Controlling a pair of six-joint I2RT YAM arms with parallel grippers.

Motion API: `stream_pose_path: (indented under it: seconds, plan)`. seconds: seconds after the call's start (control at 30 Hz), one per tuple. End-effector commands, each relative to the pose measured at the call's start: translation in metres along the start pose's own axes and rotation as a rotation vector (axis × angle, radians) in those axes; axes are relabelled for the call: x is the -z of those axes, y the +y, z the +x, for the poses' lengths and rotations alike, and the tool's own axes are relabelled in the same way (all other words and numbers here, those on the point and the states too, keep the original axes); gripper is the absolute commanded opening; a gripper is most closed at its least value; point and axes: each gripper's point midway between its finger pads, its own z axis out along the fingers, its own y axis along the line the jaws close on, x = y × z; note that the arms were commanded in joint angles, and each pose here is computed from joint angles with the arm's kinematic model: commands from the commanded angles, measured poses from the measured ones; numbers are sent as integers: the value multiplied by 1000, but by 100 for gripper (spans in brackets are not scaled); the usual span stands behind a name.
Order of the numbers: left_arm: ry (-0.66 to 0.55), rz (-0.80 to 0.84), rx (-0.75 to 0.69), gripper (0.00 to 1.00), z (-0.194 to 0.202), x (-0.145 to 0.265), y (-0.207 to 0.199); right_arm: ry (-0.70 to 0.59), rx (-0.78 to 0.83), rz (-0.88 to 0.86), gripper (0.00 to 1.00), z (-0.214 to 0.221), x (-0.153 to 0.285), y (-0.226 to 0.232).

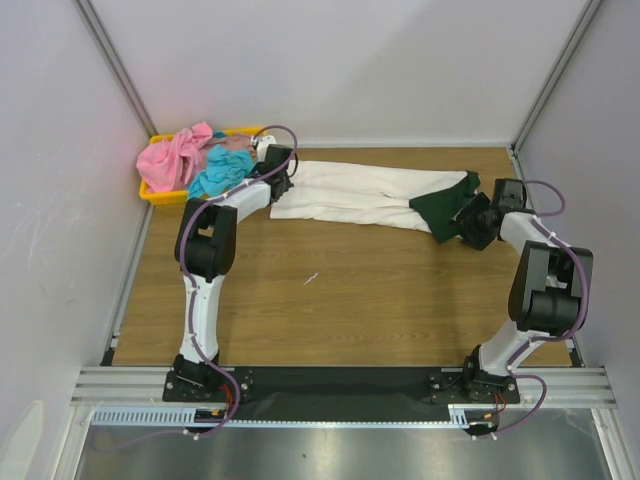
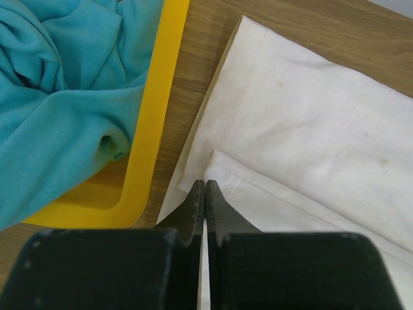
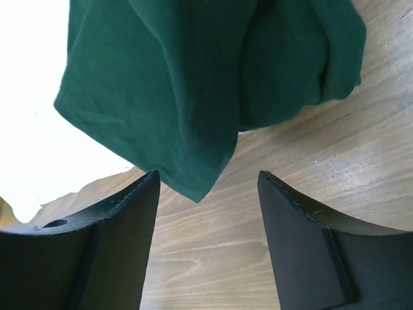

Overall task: Fold and stack the t-shirts
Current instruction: Fold the tshirt

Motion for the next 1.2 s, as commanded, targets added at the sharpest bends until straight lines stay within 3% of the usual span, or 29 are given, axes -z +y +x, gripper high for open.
stream_pose_path:
  seconds: [0.0, 0.23, 0.47, 0.57, 0.6, 0.67, 1.17]
  plan:
    - [-88, -9, 28, 0, -40, 12, 7, -92, -17, -68, 66, -23, 4, 24]
    - [-87, -11, 33, 0, -41, 11, 11, -86, -9, -65, 51, -20, -9, 32]
    - [-86, -6, 36, 0, -43, 9, 14, -75, 5, -25, 49, -17, -18, 32]
    - [-86, -2, 38, 0, -43, 8, 14, -79, 10, -25, 26, -19, -19, 34]
    - [-82, -2, 36, 0, -42, 7, 14, -79, 11, -24, 12, -20, -20, 35]
    - [-83, -5, 38, 0, -42, 7, 15, -85, 16, -22, 0, -23, -20, 38]
    - [-78, 6, 41, 0, -43, 4, 18, -160, 108, -105, 0, -71, -19, 93]
